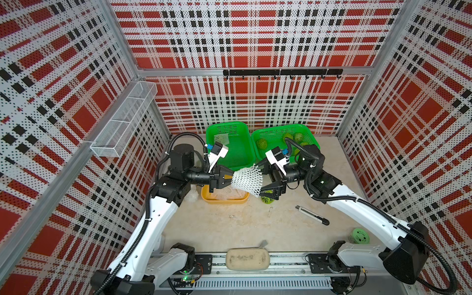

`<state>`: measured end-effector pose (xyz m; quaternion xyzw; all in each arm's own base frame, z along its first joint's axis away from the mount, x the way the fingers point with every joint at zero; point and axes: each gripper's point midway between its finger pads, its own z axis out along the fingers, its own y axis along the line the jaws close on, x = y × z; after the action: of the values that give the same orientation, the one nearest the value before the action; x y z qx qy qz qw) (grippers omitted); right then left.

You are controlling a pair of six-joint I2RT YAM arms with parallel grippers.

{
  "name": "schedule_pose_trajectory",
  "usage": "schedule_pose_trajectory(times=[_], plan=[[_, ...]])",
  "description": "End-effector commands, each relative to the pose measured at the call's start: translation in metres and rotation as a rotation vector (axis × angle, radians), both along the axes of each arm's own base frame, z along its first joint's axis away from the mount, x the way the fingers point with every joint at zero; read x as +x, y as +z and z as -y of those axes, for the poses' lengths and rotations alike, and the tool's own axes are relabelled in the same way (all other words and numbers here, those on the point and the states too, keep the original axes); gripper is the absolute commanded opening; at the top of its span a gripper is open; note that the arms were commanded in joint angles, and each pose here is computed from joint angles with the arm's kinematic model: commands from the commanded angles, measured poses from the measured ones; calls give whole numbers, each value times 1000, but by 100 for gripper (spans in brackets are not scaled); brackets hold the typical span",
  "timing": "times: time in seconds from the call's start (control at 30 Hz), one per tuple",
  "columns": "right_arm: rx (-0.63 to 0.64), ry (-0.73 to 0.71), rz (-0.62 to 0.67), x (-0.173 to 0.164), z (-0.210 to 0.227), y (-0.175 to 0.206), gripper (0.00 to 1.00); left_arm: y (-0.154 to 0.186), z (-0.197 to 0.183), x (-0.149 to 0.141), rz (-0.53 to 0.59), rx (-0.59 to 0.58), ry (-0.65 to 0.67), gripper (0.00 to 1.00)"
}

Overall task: Sleeve custard apples in foam nets
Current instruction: Open the foam net.

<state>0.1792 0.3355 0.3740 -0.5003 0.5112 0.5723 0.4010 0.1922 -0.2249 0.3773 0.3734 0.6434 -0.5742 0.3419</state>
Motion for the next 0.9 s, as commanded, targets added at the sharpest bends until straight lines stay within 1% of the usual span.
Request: schedule_pose_trajectory(times=[0.0, 0.03, 0.1, 0.17, 0.23, 0.37, 0.43, 0.53, 0.63, 0.73, 0.8, 0.87], plan=[[-50, -114, -24, 8, 14, -18, 100, -4, -3, 5, -5, 8, 39, 0], [-85, -162, -37, 11, 19, -27, 100, -7, -3, 8, -14, 14, 50, 0], [-189, -306, -62, 23, 33, -51, 100, -15, -4, 15, -30, 42, 88, 0], [-312, -491, -98, 41, 54, -78, 100, -27, -4, 24, -55, 94, 127, 0], [-449, -680, -148, 59, 80, -106, 100, -48, -3, 36, -88, 181, 185, 0], [-643, -981, -214, 81, 129, -147, 100, -93, 15, 42, -130, 381, 212, 0], [-715, -1066, -230, 84, 148, -162, 100, -114, 22, 48, -145, 479, 245, 0], [-782, -1163, -254, 84, 169, -180, 100, -139, 30, 61, -156, 601, 312, 0], [-798, -1178, -274, 81, 174, -195, 100, -163, 48, 64, -159, 703, 311, 0], [-752, -1172, -291, 79, 171, -203, 100, -185, 60, 70, -167, 792, 318, 0], [-701, -1159, -294, 78, 167, -206, 100, -195, 64, 77, -177, 831, 344, 0], [-683, -1158, -292, 77, 167, -212, 100, -204, 68, 83, -184, 858, 358, 0]])
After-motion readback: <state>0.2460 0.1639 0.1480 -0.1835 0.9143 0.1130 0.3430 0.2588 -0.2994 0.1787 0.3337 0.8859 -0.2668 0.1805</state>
